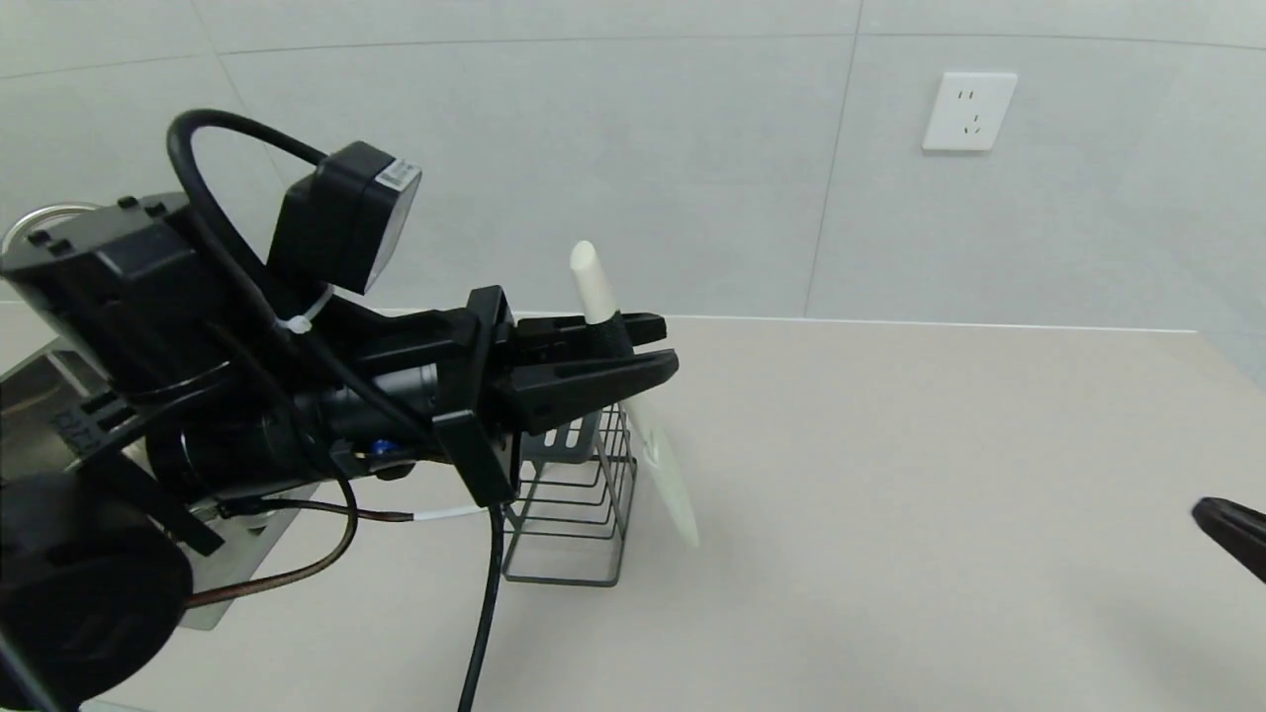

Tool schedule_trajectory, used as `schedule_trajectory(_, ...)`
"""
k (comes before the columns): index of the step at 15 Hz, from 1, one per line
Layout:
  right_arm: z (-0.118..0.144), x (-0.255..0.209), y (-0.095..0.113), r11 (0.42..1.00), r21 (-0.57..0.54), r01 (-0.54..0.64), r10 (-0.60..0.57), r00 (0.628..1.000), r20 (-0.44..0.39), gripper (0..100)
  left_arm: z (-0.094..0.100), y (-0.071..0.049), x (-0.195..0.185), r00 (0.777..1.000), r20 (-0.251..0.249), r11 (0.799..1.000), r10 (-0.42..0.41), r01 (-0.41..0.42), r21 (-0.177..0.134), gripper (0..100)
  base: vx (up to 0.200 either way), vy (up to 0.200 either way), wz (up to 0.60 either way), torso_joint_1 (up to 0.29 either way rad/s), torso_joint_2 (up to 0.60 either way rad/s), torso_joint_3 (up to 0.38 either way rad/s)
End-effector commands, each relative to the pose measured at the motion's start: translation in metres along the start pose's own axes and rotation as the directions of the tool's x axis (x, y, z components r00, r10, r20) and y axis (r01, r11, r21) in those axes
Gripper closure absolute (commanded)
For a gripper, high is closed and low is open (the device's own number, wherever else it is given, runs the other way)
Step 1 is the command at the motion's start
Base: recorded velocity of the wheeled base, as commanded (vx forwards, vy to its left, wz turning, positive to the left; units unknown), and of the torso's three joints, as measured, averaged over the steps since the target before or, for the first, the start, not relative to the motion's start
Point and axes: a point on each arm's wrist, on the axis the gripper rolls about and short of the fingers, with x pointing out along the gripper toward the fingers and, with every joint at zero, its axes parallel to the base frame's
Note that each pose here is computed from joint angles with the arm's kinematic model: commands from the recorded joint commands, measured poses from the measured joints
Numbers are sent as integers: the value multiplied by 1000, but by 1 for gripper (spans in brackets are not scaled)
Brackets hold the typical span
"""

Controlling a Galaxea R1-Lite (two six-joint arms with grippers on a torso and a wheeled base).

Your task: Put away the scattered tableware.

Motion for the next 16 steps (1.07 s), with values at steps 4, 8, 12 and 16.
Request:
schedule_trajectory(4, -40, -102, 41, 981, -106, 162, -139, 971, 197, 100, 32, -10, -5, 999, 25, 993, 24, -27, 114, 100, 0, 0, 0, 0, 0, 0)
schedule_trajectory(8, -55, -104, 45, 974, -100, 203, -194, 976, 101, 100, 50, -22, -16, 998, 13, 992, 56, -57, 116, 100, 0, 0, 0, 0, 0, 0)
schedule_trajectory(12, -78, -105, 42, 921, -21, 389, -388, 911, -138, 100, 56, -29, -28, 988, -34, 972, 148, -139, 188, 100, 0, 0, 0, 0, 0, 0)
schedule_trajectory(16, -81, -106, 42, 895, 34, 445, -434, 885, -169, 100, 65, -33, -42, 976, -40, 958, 213, -200, 207, 100, 0, 0, 0, 0, 0, 0)
